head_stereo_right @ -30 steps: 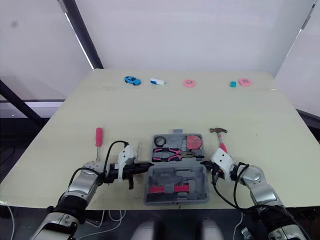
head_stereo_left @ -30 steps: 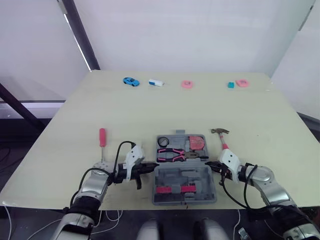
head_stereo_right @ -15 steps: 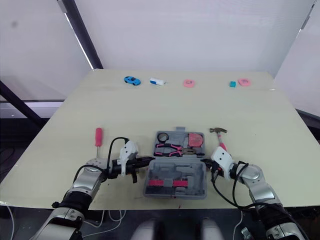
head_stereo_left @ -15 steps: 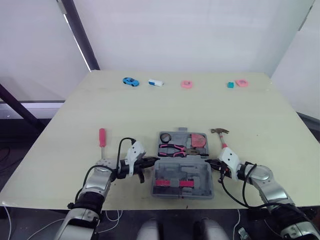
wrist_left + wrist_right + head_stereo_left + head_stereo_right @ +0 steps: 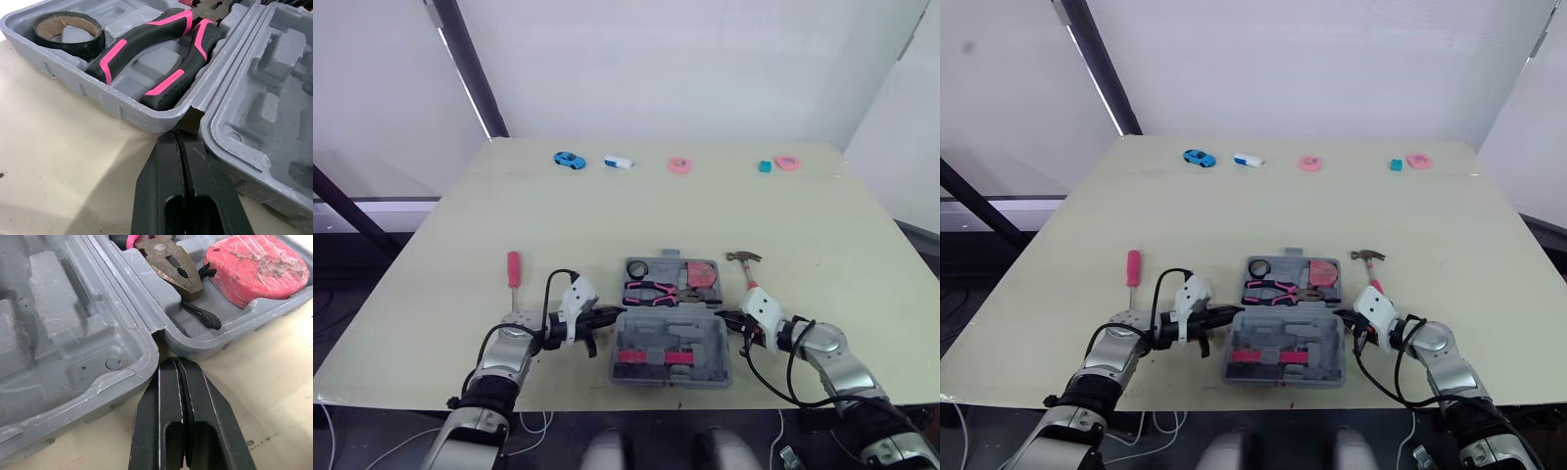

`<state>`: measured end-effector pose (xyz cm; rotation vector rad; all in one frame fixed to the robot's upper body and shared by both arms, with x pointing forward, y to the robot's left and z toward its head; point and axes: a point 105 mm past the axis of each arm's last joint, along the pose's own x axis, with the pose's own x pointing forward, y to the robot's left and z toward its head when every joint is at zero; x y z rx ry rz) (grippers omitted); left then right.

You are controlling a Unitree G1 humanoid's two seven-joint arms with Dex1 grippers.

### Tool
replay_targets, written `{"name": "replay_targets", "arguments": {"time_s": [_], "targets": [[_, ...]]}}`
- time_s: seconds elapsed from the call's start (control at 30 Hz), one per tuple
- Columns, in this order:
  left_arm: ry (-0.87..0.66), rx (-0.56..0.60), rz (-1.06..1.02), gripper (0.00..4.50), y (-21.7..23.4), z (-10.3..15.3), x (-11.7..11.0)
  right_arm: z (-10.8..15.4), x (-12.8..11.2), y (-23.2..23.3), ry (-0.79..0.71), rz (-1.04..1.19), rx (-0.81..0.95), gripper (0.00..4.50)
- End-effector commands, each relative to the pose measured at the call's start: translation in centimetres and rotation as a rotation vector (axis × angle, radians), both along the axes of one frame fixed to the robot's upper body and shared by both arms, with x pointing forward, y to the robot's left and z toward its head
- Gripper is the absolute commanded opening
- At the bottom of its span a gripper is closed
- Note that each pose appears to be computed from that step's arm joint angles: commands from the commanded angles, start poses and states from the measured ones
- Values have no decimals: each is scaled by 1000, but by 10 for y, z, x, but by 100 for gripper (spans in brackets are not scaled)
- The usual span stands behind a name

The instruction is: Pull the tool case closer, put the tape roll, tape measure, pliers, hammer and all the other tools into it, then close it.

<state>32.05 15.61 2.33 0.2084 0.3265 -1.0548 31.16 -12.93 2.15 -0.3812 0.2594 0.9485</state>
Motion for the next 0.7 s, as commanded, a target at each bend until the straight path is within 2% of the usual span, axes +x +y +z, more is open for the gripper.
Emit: {"name": "replay_targets", "arguments": {"time_s": [0.03,0.7], "targets": [[-34,-27,-75,0,-21,8,-2,16,4,11,-69,34,37,3],[-26,-36,-101,0,-32,7,-5,13,1,7,-55,31,25,3]]}}
